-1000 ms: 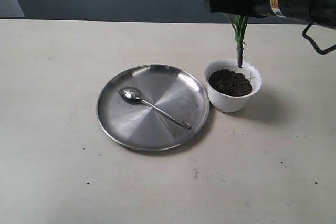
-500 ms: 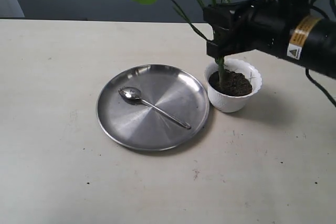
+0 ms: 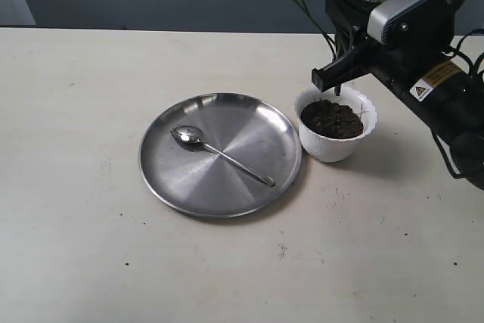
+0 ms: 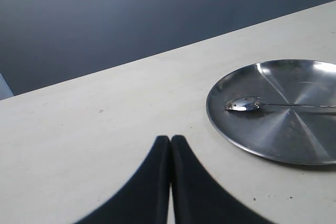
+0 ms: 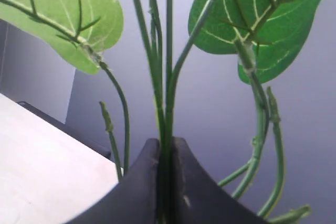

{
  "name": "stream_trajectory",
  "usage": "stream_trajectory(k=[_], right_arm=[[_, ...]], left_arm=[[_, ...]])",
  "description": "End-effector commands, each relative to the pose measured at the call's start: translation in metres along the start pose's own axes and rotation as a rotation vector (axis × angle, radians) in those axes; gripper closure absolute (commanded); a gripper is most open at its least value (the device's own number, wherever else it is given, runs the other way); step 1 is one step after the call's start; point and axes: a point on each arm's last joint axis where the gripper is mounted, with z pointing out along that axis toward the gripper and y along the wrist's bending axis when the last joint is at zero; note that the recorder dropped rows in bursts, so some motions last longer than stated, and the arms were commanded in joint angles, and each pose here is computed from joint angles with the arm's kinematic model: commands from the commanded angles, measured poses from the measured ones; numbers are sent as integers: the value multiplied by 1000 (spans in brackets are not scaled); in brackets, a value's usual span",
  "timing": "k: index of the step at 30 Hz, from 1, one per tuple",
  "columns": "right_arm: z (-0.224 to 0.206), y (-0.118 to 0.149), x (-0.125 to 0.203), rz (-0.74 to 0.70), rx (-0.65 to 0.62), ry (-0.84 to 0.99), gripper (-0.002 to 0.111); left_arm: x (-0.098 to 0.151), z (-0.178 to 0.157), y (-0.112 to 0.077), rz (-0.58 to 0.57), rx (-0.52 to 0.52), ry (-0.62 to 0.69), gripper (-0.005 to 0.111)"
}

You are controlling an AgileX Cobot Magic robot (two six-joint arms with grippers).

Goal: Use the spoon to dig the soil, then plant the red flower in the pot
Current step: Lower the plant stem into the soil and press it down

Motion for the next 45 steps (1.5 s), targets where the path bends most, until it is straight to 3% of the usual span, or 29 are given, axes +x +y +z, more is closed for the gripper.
stream_trajectory(k=[1, 11, 17, 24, 29, 40, 45], right_arm=[[3, -3, 18, -24, 52, 35, 109], [4, 1, 50, 14, 64, 113, 109], [-1, -7, 54, 48, 164, 146, 109], [0, -7, 55, 77, 165, 145, 109], [10, -1, 63, 113, 99, 140, 109], [7, 10, 106, 155, 78, 269, 109], [7, 11, 107, 154, 71, 273, 109]], left_arm=[[-2, 0, 0, -10, 5, -17, 106], [-2, 0, 0, -10, 5, -17, 106], [-2, 0, 0, -10, 5, -17, 106], [-2, 0, 0, -10, 5, -17, 106], [-2, 0, 0, -10, 5, -17, 106], [-2, 0, 0, -10, 5, -17, 106], [-2, 0, 0, -10, 5, -17, 106]])
